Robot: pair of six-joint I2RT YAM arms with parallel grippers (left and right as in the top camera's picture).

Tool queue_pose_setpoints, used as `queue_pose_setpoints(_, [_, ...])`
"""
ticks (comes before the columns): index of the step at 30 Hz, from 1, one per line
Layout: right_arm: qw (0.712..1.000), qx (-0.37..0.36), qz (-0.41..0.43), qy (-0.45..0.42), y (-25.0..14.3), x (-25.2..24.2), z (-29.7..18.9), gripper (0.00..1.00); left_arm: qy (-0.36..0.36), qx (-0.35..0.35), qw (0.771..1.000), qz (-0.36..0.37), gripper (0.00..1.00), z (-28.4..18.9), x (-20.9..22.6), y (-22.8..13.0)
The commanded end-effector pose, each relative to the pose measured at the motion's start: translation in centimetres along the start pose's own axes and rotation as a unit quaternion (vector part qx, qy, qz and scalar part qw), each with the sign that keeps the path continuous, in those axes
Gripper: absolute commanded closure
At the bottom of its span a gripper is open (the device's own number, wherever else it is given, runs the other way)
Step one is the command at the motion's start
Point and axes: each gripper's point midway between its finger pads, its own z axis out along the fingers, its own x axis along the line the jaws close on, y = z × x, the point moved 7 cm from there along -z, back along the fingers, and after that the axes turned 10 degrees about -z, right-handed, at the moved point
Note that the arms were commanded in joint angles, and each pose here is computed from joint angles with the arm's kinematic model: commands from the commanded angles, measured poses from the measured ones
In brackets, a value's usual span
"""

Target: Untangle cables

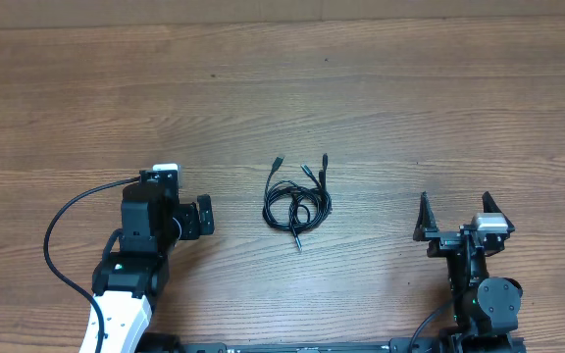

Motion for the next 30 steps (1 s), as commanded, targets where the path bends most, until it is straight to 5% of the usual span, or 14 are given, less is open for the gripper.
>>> queue_pose_setpoints(1, [1.0, 0.0, -0.002, -0.006, -0.23, -0.07, 0.01, 0.0, -0.011, -0.008, 1.0, 0.007, 0.0, -0.32, -0.38, 0.9])
queue_pose_setpoints(30, [1.0, 0.0, -0.002, -0.006, -0.23, -0.07, 0.01, 0.0, -0.016, -0.007, 1.0, 0.008, 0.01, -0.32, -0.48, 0.88])
